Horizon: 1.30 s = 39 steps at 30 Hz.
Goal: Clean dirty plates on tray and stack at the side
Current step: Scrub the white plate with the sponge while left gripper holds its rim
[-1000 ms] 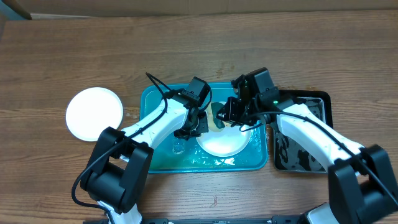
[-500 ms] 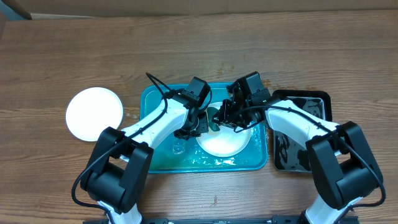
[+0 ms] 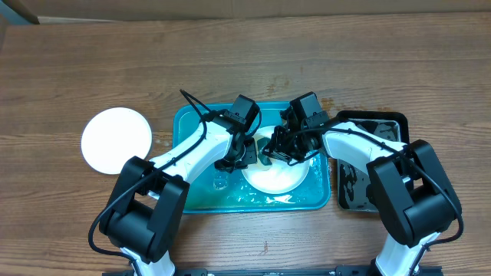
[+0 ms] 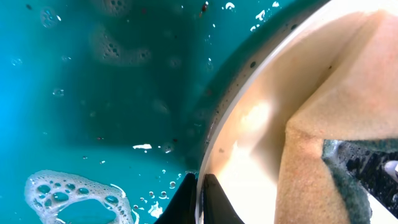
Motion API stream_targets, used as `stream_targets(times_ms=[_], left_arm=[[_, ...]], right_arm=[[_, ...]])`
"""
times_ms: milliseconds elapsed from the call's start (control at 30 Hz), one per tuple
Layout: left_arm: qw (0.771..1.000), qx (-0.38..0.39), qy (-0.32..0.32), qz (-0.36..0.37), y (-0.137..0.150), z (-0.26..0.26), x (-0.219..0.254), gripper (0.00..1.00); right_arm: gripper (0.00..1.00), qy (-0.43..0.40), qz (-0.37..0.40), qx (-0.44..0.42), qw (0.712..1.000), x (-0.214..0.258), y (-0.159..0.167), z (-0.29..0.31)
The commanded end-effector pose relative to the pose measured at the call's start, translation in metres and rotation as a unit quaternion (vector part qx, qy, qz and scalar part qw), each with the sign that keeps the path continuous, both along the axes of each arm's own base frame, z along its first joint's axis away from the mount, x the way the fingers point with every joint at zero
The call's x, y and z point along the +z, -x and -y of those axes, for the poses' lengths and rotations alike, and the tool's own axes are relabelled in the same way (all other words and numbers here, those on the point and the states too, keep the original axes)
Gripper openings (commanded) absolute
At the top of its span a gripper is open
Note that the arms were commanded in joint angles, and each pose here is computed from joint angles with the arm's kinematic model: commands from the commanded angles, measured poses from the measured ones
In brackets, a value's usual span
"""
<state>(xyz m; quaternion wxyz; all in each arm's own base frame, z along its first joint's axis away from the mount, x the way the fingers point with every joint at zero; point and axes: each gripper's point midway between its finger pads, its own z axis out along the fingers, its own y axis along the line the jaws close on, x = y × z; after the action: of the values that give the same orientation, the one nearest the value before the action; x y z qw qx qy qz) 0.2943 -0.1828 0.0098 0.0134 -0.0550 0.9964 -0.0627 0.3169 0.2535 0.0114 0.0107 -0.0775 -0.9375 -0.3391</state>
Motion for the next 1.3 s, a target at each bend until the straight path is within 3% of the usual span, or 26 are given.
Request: stream_targets(times_ms=[0, 267, 500, 833, 1267], left_arm=[[1.000, -0.011, -0.019, -0.017, 0.009, -0.005, -0.010, 0.04], [0.999, -0.011, -0.027, -0.026, 0.014, -0.009, -0.012, 0.04], [0.998, -0.001, -0.044, -0.036, 0.023, -0.019, -0.019, 0.04], [0.998, 0.003, -0.047, -0.036, 0.023, -0.021, -0.020, 0.04], [0.998, 0.031, -0.041, -0.045, 0.018, -0.034, -0.019, 0.04]], right_arm=[[0.04, 0.098, -0.013, -0.043, 0.994, -0.029, -0.001, 0.029], [0.04, 0.232, -0.038, -0.066, 0.970, -0.048, 0.016, 0.078], [0.04, 0.300, -0.053, -0.082, 0.949, -0.050, 0.022, 0.112], [0.04, 0.346, -0.065, -0.099, 0.931, -0.029, 0.012, 0.140], [0.04, 0.317, 0.024, -0.120, 0.941, 0.050, -0.011, 0.136]])
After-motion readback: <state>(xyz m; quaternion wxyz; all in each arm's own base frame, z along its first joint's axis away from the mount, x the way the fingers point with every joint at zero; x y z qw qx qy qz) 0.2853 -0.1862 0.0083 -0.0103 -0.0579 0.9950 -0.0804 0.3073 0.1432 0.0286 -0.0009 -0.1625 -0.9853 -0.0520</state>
